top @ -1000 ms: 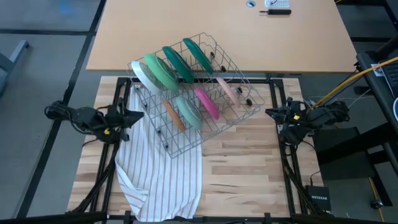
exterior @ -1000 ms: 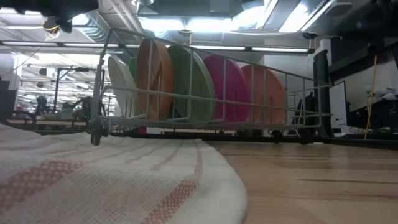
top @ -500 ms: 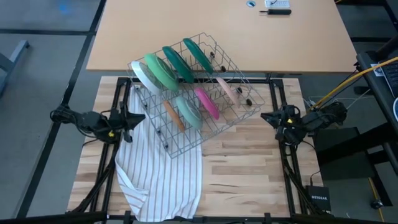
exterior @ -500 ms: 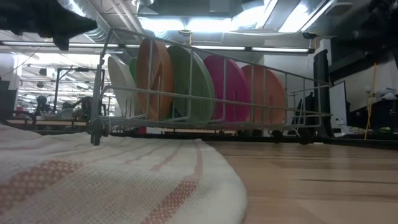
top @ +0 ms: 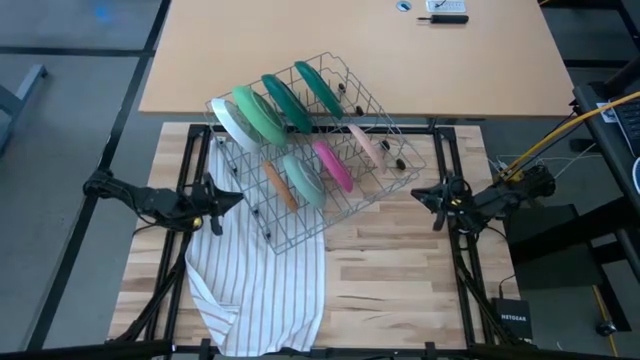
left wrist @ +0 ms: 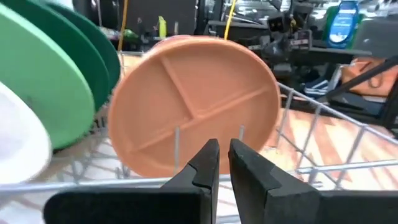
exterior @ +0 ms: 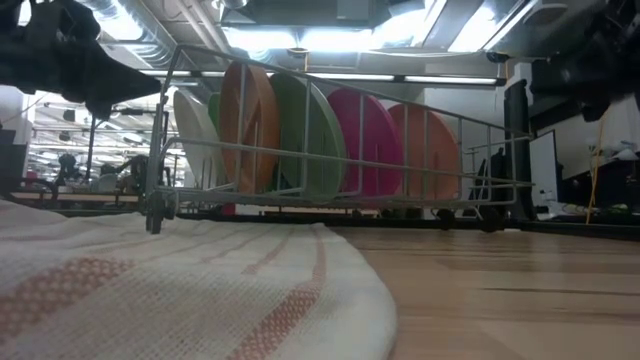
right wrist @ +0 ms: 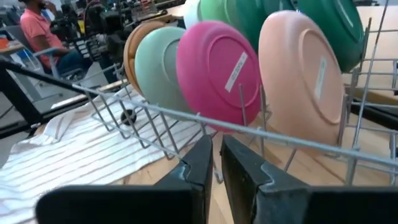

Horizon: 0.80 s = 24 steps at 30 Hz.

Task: Sort dishes
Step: Return to Home Position

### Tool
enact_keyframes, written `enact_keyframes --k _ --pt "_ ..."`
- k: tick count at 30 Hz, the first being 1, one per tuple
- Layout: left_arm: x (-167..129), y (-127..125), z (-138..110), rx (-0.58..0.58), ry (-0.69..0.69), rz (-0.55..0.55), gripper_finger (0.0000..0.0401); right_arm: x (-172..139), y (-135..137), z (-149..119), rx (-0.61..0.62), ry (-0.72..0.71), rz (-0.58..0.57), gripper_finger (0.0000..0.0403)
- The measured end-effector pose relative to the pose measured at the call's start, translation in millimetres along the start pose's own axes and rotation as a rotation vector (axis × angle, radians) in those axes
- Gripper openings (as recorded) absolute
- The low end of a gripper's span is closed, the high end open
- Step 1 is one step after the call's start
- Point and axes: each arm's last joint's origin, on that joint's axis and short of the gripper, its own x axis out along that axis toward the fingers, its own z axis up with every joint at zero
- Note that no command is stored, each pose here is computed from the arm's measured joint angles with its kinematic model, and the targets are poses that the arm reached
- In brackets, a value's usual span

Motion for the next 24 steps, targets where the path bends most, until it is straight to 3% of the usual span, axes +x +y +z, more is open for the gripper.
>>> enact_keyframes --k 8,24 --pt "1 3 0 0.146 0.004 0.043 0.0029 6 0 -13 -0.002 0.034 0.000 0.0039" --pt "1 3 -1 0.158 0.007 0.042 0.0029 14 -1 -37 0.000 0.087 -0.018 0.0039"
